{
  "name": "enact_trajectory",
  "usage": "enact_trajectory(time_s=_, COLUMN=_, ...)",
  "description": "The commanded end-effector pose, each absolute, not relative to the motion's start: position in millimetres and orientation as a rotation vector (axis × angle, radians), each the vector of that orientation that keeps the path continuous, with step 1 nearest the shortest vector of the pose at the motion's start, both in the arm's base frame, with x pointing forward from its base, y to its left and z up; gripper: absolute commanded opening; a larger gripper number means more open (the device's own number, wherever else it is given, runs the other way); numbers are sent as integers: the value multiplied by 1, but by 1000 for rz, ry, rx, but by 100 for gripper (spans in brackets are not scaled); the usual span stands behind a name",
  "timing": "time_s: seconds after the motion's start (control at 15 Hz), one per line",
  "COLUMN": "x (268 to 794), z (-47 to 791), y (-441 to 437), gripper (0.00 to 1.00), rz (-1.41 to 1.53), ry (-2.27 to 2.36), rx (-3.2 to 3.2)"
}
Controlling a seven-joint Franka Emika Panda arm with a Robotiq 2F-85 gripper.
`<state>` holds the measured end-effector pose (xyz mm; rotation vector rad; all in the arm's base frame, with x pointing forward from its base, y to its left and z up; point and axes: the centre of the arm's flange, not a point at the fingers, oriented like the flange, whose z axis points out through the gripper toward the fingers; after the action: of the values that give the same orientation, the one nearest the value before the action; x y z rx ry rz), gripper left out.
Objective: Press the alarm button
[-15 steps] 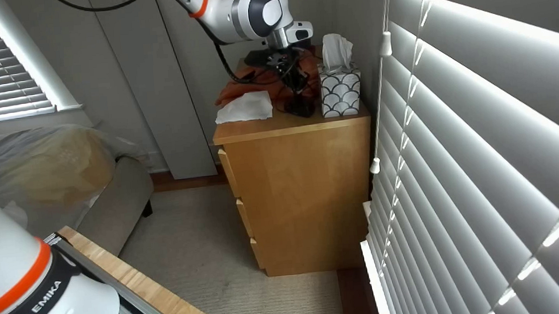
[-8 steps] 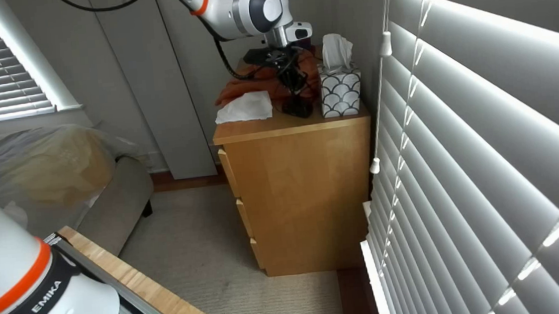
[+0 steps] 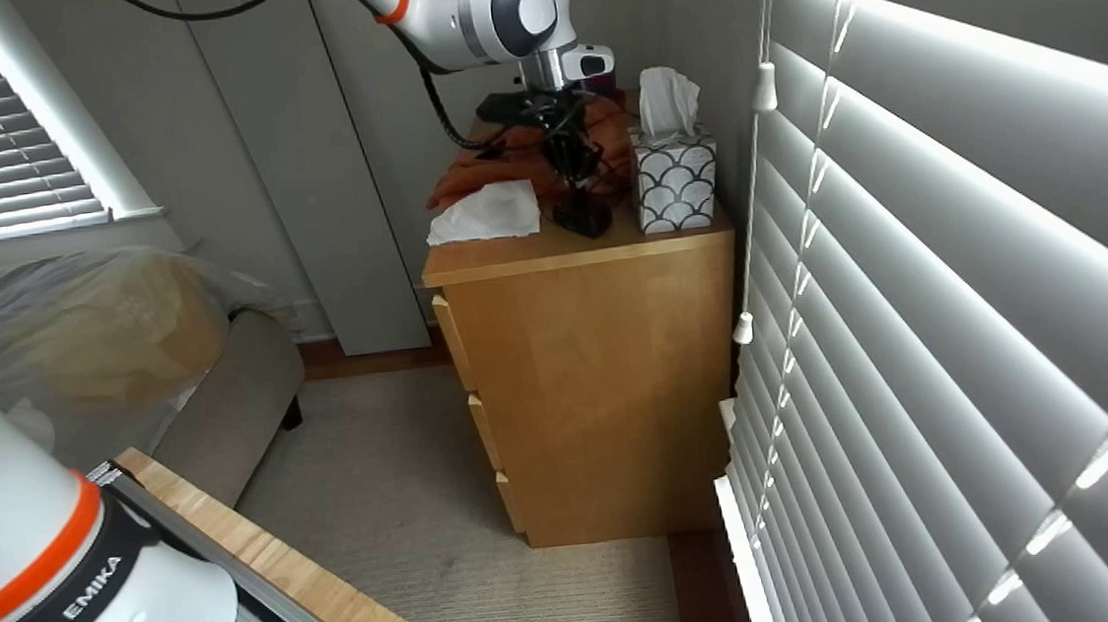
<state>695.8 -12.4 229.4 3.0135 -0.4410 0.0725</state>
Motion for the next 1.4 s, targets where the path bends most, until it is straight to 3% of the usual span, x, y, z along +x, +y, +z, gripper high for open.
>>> enact_trajectory(time_s=0.0, x=679, z=243, y=-6, gripper=0, rz=52, ry=-443, rx=3001)
enact_trajectory(time_s=0.47, x=663, z=312, y=-7, gripper=0, rz=176, ry=-448, rx=3001)
enact_trajectory(time_s=0.53, x=660, z=326, y=-7, gripper=26, rz=191, ry=-417, rx=3022)
enact_trajectory(time_s=0.6, x=657, z=339, y=-6, gripper=27, rz=212, ry=-399, rx=3029)
enact_trajectory(time_s=1.13, x=633, z=420, y=34, gripper=86, rz=336, ry=-171, rx=3104)
enact_trajectory(time_s=1.27, x=628, z=431, y=43, gripper=98, rz=392, ry=-82, rx=3129)
enact_trajectory(time_s=1.33, x=626, z=436, y=46, gripper=100, rz=404, ry=-26, rx=3145)
